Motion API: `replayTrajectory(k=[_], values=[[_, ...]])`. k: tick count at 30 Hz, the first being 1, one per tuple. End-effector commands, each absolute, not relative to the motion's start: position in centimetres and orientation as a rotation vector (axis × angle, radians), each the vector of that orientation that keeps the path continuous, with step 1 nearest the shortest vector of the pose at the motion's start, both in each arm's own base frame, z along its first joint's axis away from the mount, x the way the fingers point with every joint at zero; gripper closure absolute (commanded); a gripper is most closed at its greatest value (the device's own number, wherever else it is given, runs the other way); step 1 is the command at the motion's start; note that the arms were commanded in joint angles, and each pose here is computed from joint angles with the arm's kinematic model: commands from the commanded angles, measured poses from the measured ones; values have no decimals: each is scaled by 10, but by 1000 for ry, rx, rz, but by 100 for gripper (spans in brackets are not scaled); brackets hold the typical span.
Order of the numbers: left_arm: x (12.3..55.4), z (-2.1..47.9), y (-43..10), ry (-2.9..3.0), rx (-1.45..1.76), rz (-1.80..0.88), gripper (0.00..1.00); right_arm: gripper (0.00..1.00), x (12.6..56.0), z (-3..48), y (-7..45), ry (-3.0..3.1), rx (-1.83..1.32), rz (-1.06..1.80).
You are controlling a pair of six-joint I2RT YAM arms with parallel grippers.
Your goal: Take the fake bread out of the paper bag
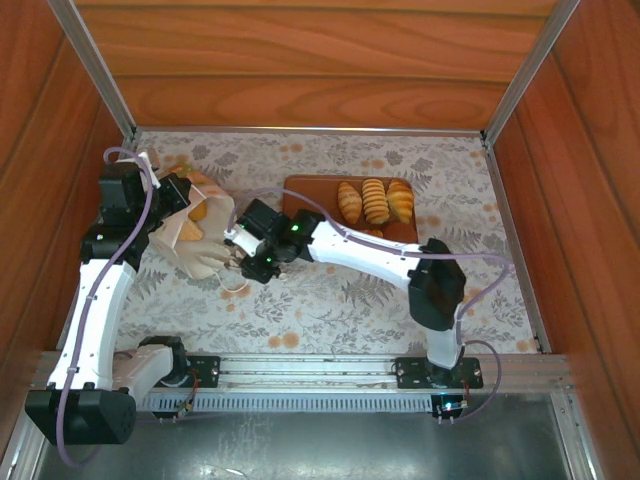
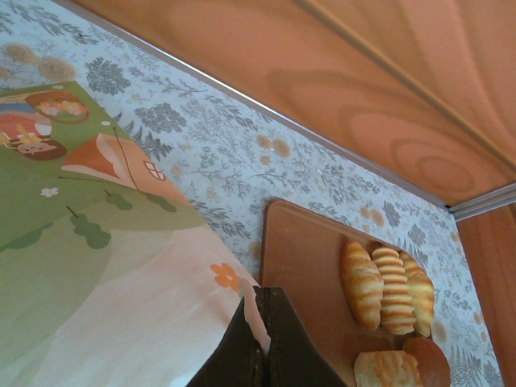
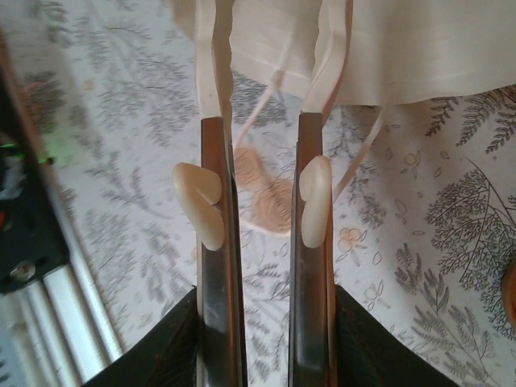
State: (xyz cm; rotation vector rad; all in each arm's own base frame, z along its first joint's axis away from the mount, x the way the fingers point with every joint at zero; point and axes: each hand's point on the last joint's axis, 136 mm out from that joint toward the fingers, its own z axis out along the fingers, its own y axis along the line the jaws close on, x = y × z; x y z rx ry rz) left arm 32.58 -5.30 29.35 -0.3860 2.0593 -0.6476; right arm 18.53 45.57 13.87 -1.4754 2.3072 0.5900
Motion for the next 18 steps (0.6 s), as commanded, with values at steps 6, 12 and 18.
replayTrajectory(k=[6,12,18], values=[[325,310,-51,2021,-387,-655,100,59,216,145,486,2299,-1311,542],[325,310,-53,2021,-383,-671,100,58,226,134,498,2276,-1341,497],[326,314,-55,2012,-380,-686,100,56,245,129,509,2279,-1298,430]])
